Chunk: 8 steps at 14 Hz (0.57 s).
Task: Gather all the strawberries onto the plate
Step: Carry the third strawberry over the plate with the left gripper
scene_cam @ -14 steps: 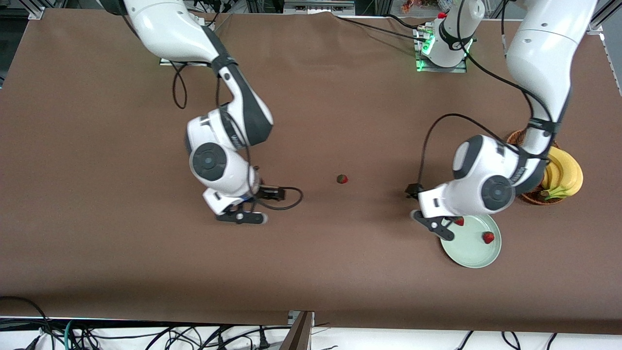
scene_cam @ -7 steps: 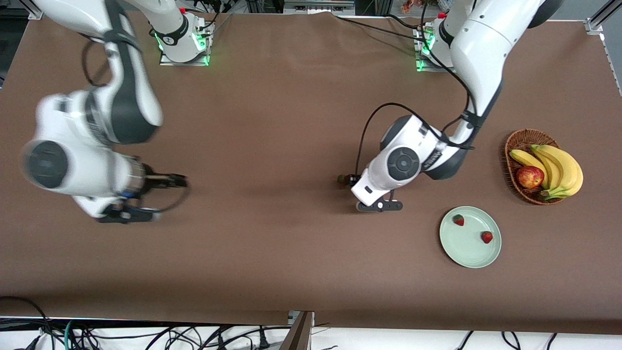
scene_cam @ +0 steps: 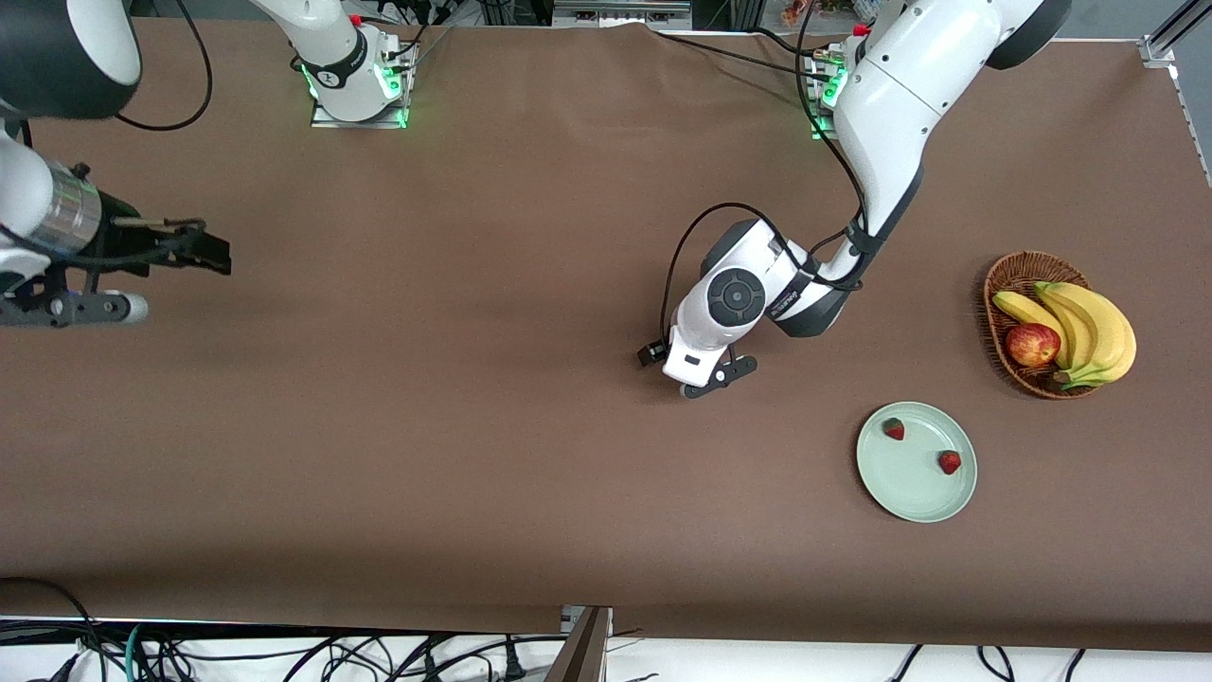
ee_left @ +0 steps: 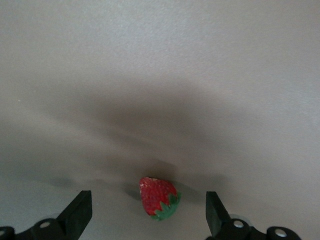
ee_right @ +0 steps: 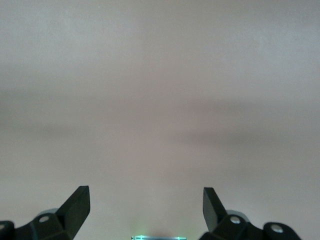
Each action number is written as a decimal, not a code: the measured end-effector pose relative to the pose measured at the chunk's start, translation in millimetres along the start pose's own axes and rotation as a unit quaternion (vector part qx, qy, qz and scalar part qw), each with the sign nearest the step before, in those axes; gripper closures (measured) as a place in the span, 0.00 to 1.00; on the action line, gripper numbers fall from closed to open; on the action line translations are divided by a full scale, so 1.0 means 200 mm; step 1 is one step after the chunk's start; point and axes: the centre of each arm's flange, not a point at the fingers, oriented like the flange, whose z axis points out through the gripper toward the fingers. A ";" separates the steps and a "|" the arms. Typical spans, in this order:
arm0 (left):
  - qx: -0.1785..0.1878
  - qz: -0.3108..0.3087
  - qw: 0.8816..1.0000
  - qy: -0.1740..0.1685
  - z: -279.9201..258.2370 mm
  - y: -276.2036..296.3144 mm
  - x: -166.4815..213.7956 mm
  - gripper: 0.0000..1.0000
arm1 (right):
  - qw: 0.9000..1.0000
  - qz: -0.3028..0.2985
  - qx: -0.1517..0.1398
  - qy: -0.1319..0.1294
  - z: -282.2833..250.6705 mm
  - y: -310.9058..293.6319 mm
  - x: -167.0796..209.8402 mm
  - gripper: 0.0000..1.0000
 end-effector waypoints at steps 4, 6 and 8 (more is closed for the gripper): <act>0.002 0.000 1.000 -0.001 0.02 0.00 -0.02 0.11 | 1.000 0.001 0.001 -0.003 -0.05 0.02 -0.14 0.00; 0.007 0.004 1.000 -0.002 0.04 0.01 -0.05 0.36 | 1.000 0.008 0.002 0.006 -0.09 0.06 -0.16 0.00; 0.008 0.006 1.000 -0.002 0.06 0.01 -0.07 0.58 | 1.000 0.016 0.003 0.021 -0.16 0.11 -0.22 0.00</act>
